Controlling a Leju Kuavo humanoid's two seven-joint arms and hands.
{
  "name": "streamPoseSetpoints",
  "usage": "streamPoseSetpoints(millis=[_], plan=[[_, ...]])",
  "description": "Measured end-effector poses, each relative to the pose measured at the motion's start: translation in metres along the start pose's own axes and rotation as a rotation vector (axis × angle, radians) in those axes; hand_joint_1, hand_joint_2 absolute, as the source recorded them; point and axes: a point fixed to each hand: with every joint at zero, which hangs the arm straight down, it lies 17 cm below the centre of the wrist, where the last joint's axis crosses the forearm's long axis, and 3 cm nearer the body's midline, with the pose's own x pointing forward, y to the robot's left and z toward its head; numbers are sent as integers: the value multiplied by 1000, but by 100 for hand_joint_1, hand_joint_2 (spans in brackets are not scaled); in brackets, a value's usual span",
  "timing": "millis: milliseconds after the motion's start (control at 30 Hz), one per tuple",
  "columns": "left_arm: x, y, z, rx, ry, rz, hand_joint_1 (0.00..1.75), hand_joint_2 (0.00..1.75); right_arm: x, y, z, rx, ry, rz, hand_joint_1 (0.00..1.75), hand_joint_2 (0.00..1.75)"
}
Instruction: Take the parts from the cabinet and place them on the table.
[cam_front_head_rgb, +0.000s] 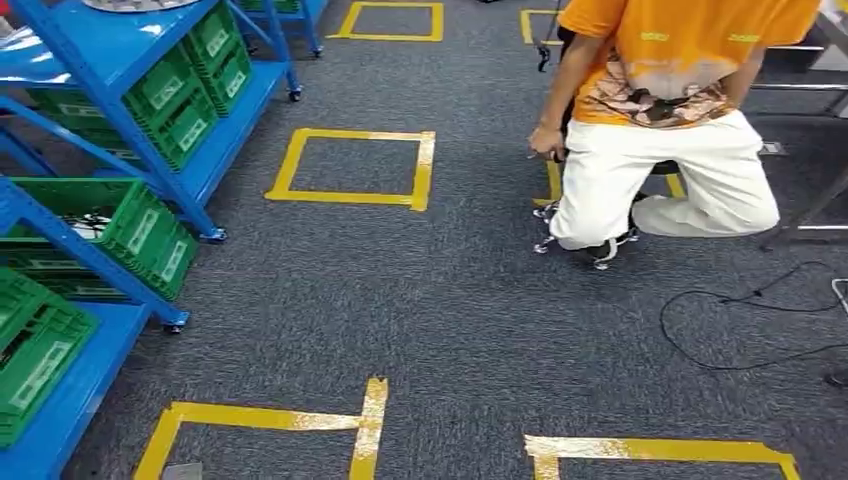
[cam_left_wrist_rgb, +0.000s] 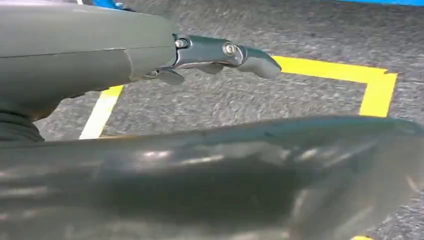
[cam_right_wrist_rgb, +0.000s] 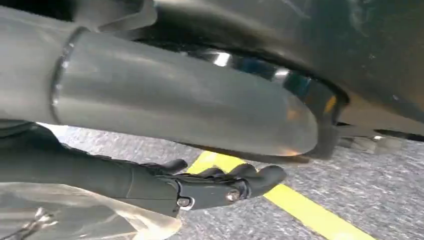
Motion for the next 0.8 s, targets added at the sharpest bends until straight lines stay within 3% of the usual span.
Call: streamPoseSetpoints(millis=[800], plan=[[15,0,-5,3,-21,11,0,0,0,5,1,25,0,-6,0,0]])
